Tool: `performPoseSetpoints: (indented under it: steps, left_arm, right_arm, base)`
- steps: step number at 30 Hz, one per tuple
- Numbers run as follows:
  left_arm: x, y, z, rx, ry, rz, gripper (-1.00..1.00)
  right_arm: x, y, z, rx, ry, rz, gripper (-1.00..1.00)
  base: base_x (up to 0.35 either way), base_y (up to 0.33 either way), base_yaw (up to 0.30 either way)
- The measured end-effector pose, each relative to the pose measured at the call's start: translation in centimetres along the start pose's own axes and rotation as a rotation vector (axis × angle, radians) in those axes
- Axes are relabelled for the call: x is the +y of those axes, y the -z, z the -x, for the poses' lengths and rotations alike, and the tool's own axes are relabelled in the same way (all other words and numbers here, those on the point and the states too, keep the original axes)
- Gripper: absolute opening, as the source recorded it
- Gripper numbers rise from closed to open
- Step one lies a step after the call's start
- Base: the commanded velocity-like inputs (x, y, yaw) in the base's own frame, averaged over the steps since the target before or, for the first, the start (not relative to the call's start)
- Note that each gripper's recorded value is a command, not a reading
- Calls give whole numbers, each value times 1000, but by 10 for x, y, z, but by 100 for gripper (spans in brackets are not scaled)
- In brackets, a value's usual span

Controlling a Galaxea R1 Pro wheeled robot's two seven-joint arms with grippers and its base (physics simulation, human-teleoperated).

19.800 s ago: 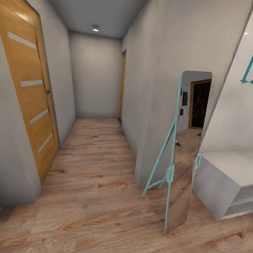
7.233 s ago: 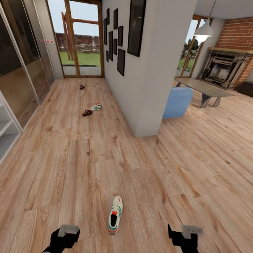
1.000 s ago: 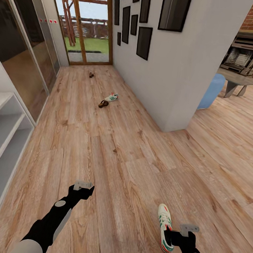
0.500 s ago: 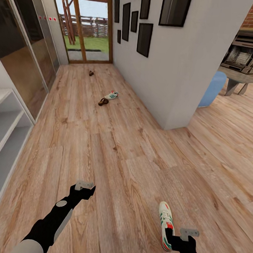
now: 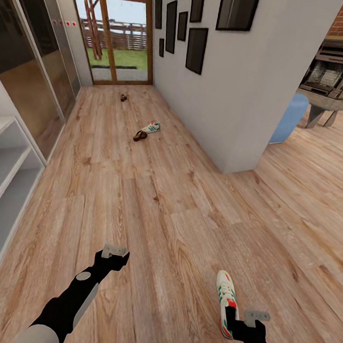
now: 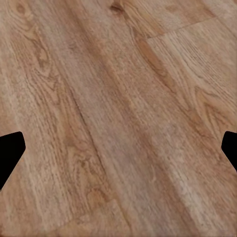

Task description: Pick up the two gym shoes and the two sandals from the corridor floor and place them onto the hallstand (shoe rack) in the corridor, making sure they are on the rack and not on the floor. Arrange them so the two gym shoes are next to each other and the two sandals are next to each other.

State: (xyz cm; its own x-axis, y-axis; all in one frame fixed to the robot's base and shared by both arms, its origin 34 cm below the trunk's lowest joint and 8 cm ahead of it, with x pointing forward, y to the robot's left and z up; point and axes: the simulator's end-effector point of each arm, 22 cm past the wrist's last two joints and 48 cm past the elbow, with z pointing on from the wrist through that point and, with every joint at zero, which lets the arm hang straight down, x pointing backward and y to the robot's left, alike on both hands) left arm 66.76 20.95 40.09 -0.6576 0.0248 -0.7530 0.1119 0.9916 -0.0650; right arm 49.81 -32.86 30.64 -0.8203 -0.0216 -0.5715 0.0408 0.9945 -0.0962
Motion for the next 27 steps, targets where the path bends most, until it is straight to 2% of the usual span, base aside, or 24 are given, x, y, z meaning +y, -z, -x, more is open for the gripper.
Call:
performPoseSetpoints:
  steps: [7, 16, 20, 22, 24, 27]
  left_arm:
    - [0, -7, -13, -1, -1, -1, 100]
    - [1, -17, -30, -1, -1, -2, 100]
    - [1, -21, -38, -2, -1, -2, 100]
    - [1, -24, -42, -1, -1, -2, 100]
    - [1, -26, -46, -1, -1, -2, 100]
    - [2, -29, -52, -2, -1, -2, 100]
  right_arm:
    - [0, -11, -7, -14, -3, -3, 100]
    - [1, -24, 0, -64, -6, -5, 100]
    - [1, -29, 24, -127, -7, -6, 100]
    - [1, -27, 54, -197, -7, -6, 100]
    - [2, -27, 69, -235, -7, -7, 100]
    - [2, -29, 76, -262, -6, -7, 100]
  base:
    - [0, 0, 0]
    - [0, 0, 0]
    - [0, 0, 0]
    - [0, 0, 0]
    - [0, 0, 0]
    - [0, 0, 0]
